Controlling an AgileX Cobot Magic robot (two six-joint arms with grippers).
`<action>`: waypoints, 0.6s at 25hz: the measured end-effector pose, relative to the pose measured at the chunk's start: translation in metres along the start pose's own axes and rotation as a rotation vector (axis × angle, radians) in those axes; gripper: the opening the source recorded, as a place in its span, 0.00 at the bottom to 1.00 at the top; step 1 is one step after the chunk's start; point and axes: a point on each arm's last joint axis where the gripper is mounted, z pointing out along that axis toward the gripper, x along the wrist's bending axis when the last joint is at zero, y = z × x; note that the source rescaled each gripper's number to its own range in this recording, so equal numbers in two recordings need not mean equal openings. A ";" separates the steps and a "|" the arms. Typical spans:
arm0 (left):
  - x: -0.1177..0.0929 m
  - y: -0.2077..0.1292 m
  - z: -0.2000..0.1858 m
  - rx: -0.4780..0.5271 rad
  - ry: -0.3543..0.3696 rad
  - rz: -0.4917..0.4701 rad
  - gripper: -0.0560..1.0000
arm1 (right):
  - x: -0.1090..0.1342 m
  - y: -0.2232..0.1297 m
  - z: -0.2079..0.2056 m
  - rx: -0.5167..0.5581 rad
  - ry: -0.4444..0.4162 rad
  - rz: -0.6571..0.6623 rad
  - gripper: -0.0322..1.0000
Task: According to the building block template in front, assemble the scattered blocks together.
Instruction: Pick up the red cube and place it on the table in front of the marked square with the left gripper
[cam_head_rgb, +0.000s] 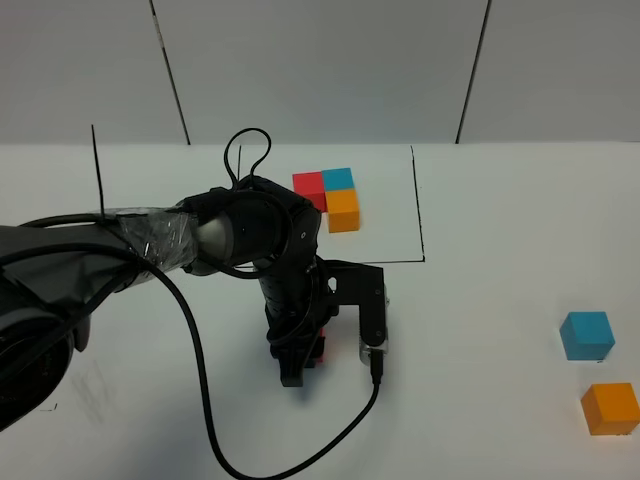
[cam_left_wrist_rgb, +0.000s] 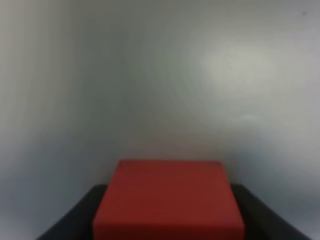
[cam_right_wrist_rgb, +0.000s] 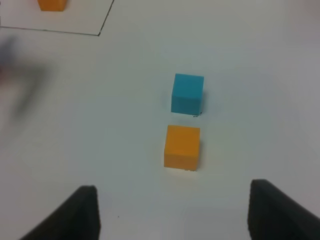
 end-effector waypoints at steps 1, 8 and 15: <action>0.000 0.000 0.000 -0.001 0.001 -0.005 0.58 | 0.000 0.000 0.000 0.000 0.000 0.000 0.36; 0.000 0.000 0.000 -0.003 0.004 -0.027 0.97 | 0.000 0.000 0.000 0.000 0.000 0.000 0.36; 0.005 0.002 -0.019 0.005 0.005 -0.055 0.99 | 0.000 0.000 0.000 0.000 0.000 0.000 0.36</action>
